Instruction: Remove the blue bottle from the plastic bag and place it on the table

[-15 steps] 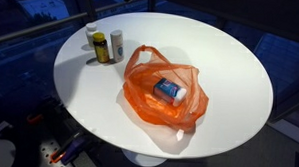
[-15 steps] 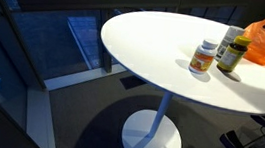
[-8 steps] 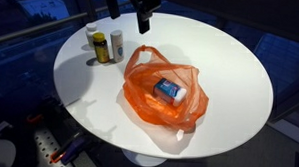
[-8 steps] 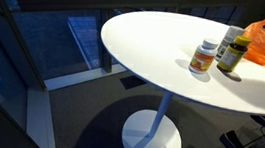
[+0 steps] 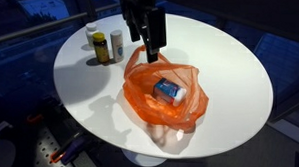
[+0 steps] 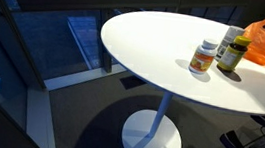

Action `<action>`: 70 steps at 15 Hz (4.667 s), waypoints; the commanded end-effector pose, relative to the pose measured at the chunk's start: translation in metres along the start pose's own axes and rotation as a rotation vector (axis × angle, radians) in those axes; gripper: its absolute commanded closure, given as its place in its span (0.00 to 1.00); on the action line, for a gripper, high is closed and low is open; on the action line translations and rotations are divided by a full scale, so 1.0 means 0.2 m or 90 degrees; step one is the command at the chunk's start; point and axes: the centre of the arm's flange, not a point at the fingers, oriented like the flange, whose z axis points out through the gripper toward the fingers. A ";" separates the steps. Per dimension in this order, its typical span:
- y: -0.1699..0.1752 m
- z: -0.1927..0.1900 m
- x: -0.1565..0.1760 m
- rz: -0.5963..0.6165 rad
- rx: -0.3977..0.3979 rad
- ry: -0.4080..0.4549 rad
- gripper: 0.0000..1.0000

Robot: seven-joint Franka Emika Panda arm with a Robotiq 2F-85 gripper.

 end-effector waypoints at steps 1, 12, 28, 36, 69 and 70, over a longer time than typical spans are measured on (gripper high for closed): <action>-0.02 0.04 0.02 0.072 -0.021 0.010 0.00; 0.04 0.15 0.01 0.080 -0.051 -0.021 0.00; 0.05 0.49 0.27 0.235 -0.069 0.031 0.00; 0.03 0.66 0.38 0.246 -0.080 0.012 0.00; -0.03 0.77 0.40 0.311 -0.068 0.024 0.51; -0.03 0.75 0.40 0.310 -0.066 0.024 0.59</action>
